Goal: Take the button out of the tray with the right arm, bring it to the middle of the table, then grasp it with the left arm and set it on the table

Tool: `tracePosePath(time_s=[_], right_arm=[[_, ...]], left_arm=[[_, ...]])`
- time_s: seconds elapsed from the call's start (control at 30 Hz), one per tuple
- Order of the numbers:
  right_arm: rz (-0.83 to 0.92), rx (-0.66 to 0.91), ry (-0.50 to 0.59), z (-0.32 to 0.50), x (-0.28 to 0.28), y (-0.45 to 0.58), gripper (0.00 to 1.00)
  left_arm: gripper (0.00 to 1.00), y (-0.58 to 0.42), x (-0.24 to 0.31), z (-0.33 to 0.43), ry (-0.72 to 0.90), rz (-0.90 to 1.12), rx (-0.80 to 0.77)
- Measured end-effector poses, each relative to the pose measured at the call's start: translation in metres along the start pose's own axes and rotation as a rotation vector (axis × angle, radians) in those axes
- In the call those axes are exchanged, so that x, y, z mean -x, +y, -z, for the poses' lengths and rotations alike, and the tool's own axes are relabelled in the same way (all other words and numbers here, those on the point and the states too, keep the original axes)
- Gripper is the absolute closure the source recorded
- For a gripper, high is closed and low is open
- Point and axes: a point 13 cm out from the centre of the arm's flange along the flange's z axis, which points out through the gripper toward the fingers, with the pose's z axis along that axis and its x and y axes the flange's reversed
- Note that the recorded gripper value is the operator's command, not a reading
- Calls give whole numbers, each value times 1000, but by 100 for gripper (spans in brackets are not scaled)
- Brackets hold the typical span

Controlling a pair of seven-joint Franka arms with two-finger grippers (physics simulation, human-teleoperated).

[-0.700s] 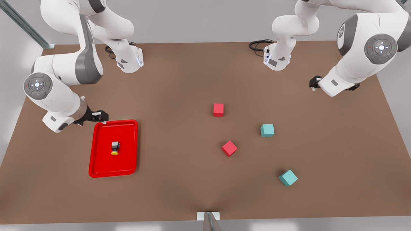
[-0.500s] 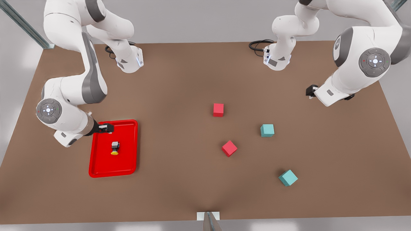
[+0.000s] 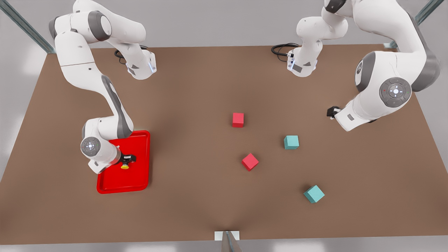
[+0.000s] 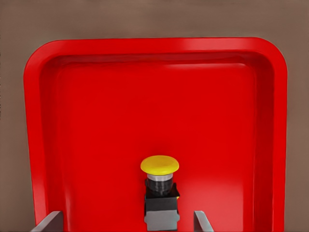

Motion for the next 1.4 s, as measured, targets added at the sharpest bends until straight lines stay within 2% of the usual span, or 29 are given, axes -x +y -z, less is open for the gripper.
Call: tracePosePath(time_s=[0.1, 0.3, 0.57, 0.63, 0.67, 0.7, 0.93, 1.03, 1.23, 1.4], right_arm=[[-9, 6, -34, -10, 9, -3, 0], [-46, 24, -5, -62, -8, -31, 0], [-43, 41, 19, -83, -30, -26, 0], [-45, 42, 17, -83, -30, -27, 50], [-43, 43, 17, -82, -30, -26, 57], [-40, 44, 18, -81, -30, -25, 59], [-11, 54, 14, -72, -24, -17, 60], [52, 75, -84, 7, 11, 25, 60], [199, 126, -164, 109, 28, 179, 60], [269, 189, -141, 129, -11, 344, 60]], left_arm=[[0, 0, 5, -6, 5, -3, -2], [0, -1, 7, -7, 1, -6, -2], [0, -3, 9, -9, 3, -11, -3], [0, -10, 9, -8, 1, -24, -3], [0, -13, 9, -7, 1, -31, -3], [0, -16, 10, -7, 0, -36, -3], [0, -18, 10, -7, 1, -40, -4], [0, -18, 10, -7, 0, -39, -4], [0, -17, 10, -7, 0, -38, -3], [0, -17, 10, -7, 0, -39, -2]])
